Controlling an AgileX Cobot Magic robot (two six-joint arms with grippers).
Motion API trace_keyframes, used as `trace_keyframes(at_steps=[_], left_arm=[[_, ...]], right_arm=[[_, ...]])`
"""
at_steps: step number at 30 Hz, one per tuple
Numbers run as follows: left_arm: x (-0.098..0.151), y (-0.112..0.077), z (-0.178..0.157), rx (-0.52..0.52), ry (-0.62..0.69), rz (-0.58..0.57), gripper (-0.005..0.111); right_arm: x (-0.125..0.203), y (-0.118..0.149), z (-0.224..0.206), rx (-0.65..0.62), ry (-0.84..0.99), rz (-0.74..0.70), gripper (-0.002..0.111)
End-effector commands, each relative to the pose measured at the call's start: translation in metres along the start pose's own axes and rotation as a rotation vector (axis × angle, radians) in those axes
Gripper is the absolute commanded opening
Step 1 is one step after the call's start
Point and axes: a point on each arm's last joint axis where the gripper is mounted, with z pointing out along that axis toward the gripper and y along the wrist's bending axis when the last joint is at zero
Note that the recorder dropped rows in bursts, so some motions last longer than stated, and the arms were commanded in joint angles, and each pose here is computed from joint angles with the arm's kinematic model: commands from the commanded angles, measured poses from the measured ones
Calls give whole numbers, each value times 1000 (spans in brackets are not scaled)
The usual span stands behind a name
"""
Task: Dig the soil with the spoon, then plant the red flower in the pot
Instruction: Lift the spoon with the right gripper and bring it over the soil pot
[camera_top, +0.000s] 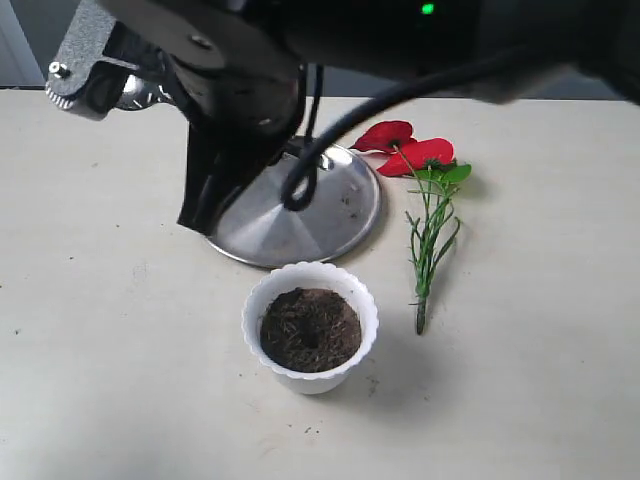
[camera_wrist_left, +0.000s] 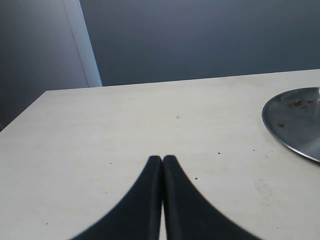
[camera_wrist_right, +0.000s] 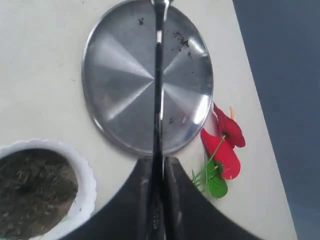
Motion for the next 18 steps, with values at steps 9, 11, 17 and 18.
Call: trace_keyframes(at_steps=[9, 11, 17, 18], left_arm=[[-2, 0, -1, 8, -17, -8, 0], [-2, 0, -1, 8, -17, -8, 0], [-2, 0, -1, 8, -17, -8, 0], [-2, 0, -1, 8, -17, -8, 0]], right_arm=[[132, 5, -26, 59, 146, -355, -1], [148, 12, -27, 94, 162, -525, -1], [165, 47, -34, 282, 119, -883, -1], [165, 52, -35, 299, 108, -901, -1]])
